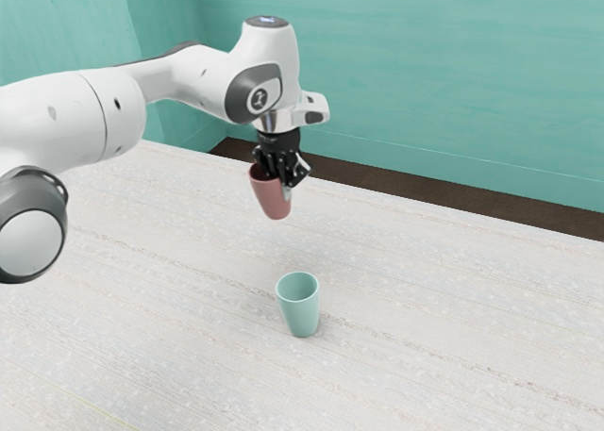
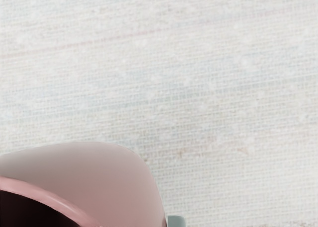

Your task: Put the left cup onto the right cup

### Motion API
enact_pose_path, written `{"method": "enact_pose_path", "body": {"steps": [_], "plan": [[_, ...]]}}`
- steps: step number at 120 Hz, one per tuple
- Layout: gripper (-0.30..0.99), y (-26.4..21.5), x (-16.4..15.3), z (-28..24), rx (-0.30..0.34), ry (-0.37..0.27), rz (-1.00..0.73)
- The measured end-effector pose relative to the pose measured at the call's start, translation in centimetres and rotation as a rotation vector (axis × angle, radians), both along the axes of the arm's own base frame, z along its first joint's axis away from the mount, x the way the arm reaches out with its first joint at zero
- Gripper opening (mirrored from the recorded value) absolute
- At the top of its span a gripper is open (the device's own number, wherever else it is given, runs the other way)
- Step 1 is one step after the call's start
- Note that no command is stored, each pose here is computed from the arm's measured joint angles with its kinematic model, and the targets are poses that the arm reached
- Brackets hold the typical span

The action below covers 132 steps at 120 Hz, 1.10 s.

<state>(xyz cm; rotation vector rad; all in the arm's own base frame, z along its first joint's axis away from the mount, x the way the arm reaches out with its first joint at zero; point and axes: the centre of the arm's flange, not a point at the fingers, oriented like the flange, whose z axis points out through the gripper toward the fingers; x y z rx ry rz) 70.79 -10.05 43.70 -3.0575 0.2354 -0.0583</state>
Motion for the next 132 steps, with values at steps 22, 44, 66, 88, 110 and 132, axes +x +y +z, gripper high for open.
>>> {"method": "enact_pose_path", "body": {"steps": [22,44,66,88,110,132], "plan": [[-0.09,-1.7,-0.4,0.7,-0.002,-0.008,-0.025],[-0.09,-3.6,-0.9,1.4,-0.003,-0.018,-0.053],[-0.09,-5.2,-1.3,1.8,-0.008,-0.021,-0.076],[-0.09,-6.3,-1.7,2.0,-0.015,-0.02,-0.091],[-0.09,-6.9,-2.9,1.9,-0.017,-0.004,-0.097],[-0.09,-8.5,-3.9,1.9,-0.015,0.004,-0.114]]}}
